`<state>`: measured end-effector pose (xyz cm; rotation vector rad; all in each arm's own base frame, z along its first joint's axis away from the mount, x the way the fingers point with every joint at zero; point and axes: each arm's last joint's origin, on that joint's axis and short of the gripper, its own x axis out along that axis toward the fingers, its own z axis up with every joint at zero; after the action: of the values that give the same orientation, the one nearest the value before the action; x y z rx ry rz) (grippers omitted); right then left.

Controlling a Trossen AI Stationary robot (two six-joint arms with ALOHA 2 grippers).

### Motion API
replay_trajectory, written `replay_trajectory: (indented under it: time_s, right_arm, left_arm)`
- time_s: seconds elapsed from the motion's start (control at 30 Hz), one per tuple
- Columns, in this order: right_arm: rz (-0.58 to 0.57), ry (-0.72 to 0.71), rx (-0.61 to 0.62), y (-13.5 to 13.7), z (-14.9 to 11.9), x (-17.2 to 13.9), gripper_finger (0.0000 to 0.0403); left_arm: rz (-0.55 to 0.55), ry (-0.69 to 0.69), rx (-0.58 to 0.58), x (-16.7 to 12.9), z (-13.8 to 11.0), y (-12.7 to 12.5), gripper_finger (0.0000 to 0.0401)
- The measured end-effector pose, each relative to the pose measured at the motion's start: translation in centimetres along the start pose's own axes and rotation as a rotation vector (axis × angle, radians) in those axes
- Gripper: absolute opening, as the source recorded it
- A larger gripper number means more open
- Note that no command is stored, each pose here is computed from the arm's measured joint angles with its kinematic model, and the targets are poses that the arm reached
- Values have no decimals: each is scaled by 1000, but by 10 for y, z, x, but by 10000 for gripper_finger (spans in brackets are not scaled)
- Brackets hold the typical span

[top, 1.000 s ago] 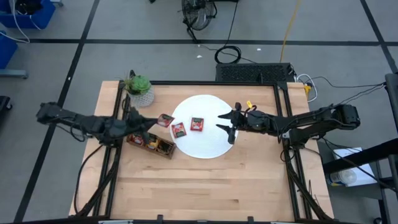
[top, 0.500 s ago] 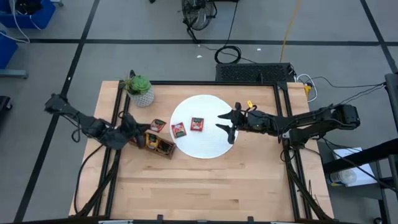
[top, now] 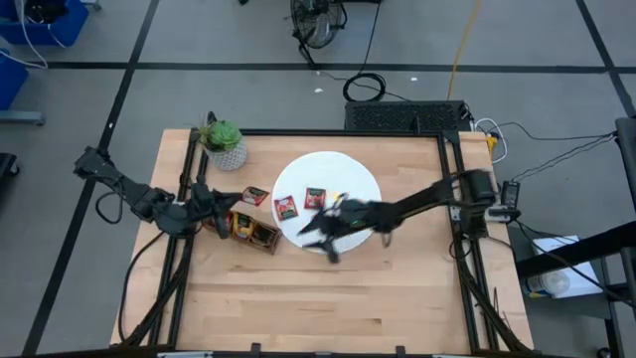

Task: Pick & Place Tea
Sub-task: Put the red tea bag into the left section of the wooden organizer

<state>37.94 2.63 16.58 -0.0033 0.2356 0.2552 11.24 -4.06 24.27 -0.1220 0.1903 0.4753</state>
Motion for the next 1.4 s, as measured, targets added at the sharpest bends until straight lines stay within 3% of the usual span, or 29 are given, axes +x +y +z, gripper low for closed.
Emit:
replay_trajectory:
  time_s: [0.1, 0.27, 0.43, 0.53, 0.67, 0.93, 1.23, 1.4]
  right_arm:
    - [104, -20, -68, 12, 3, 40, 169]
    - [155, 9, -150, 28, 0, 91, 127]
    - [65, 27, -146, 28, -12, 121, 27]
    - [16, 46, -92, 24, -22, 131, 9]
    - [-12, 53, -31, 23, -28, 138, 1]
    - [-240, 149, 29, 21, -39, 137, 0]
    - [-444, 212, -18, 26, -45, 135, 0]
    - [-645, 224, -152, 29, -43, 133, 0]
  left_arm:
    - [2, -30, 33, 0, 4, -1, 0]
    - [-16, -81, 64, -1, 12, -4, 0]
    - [-42, -102, 95, -1, 16, -5, 0]
    - [-44, -112, 89, -1, 17, -6, 0]
    - [-45, -112, 89, -1, 17, -6, 0]
    - [-48, -111, 82, -1, 17, -6, 0]
    - [-72, -106, 84, -1, 17, -6, 0]
    - [-72, -105, 89, -1, 17, -6, 0]
